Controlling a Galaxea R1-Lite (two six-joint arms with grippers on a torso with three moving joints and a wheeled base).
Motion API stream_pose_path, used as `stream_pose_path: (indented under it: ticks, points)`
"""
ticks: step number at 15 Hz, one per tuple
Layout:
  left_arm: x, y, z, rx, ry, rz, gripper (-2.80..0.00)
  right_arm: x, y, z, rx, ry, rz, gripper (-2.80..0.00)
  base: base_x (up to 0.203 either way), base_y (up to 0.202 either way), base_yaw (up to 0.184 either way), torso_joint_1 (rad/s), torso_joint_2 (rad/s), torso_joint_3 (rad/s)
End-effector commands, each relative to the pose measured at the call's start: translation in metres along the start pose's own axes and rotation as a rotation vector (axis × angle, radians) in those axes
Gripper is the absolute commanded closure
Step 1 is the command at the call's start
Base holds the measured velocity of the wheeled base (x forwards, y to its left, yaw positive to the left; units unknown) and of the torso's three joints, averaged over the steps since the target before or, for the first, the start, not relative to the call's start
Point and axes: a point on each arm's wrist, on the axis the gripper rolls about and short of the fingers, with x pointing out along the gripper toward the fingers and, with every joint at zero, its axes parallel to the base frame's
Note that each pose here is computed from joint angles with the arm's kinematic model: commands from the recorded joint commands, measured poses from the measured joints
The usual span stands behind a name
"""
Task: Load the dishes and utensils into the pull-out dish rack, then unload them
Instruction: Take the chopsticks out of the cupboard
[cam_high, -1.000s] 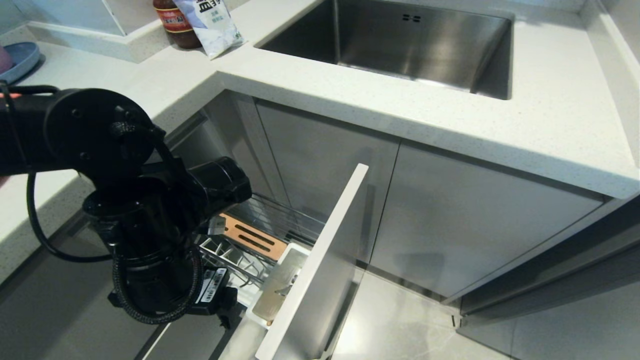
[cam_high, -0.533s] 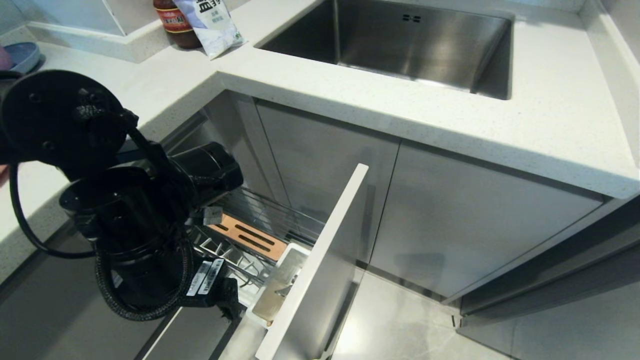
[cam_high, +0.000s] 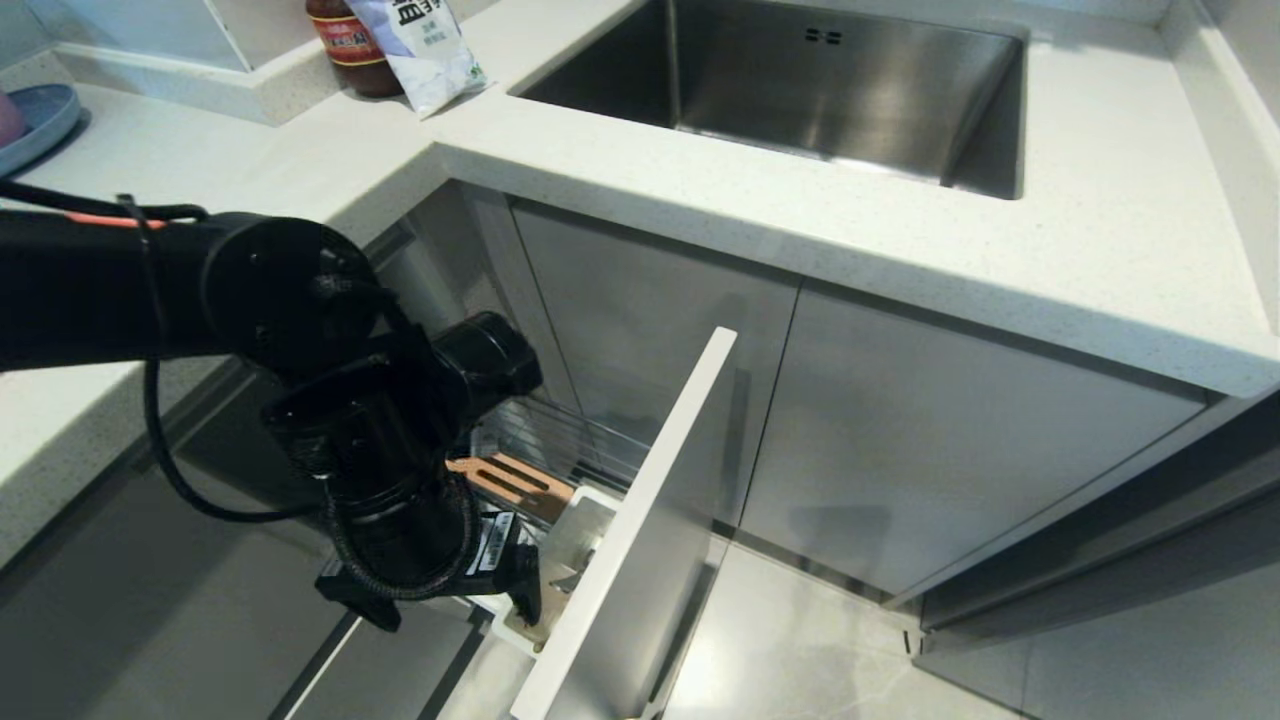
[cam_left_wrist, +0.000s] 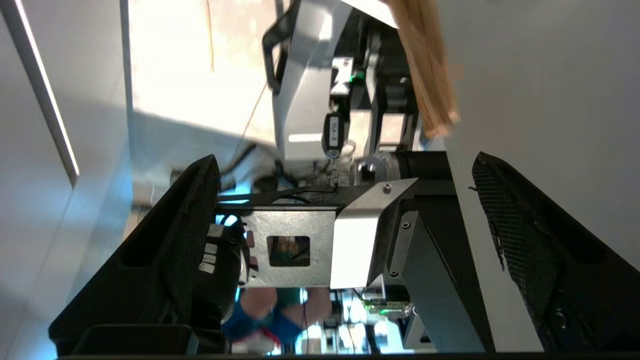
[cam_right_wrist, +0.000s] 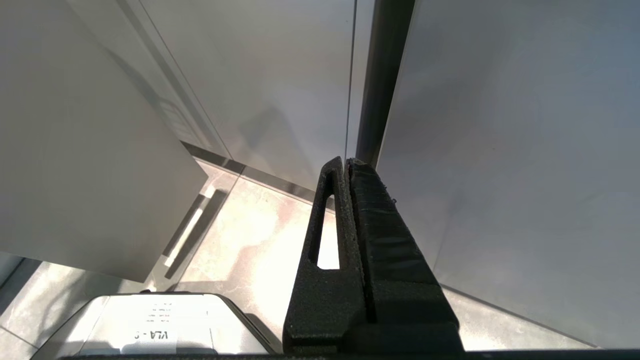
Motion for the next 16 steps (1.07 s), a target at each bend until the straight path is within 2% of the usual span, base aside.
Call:
stream_pose_path:
  ticks: [1,7,11,14,16]
  points:
    - [0.026,-0.003,0.015,-0.020,0.076,0.045,-2.80,0.000,0.000,0.000,0.000,-0.001,0.000,0.00,0.000,0.000,0.000,0.000,0.00,0.000]
    - [0.047,-0.011,0.026,-0.027,0.163,-0.021,-2.80,0.000,0.000,0.000,0.000,-0.001,0.000,0.00,0.000,0.000,0.000,0.000,0.00,0.000]
    - [0.048,-0.010,0.024,-0.019,0.191,-0.011,-2.80,0.000,0.000,0.000,0.001,-0.001,0.000,0.00,0.000,0.000,0.000,0.000,0.00,0.000]
    - [0.051,-0.007,0.019,0.048,0.265,0.024,-2.80,0.000,0.000,0.000,0.000,-0.001,0.000,0.00,0.000,0.000,0.000,0.000,0.00,0.000]
    - [0.057,-0.009,0.020,0.052,0.278,0.028,-2.80,0.000,0.000,0.000,0.001,-0.001,0.000,0.00,0.000,0.000,0.000,0.000,0.00,0.000]
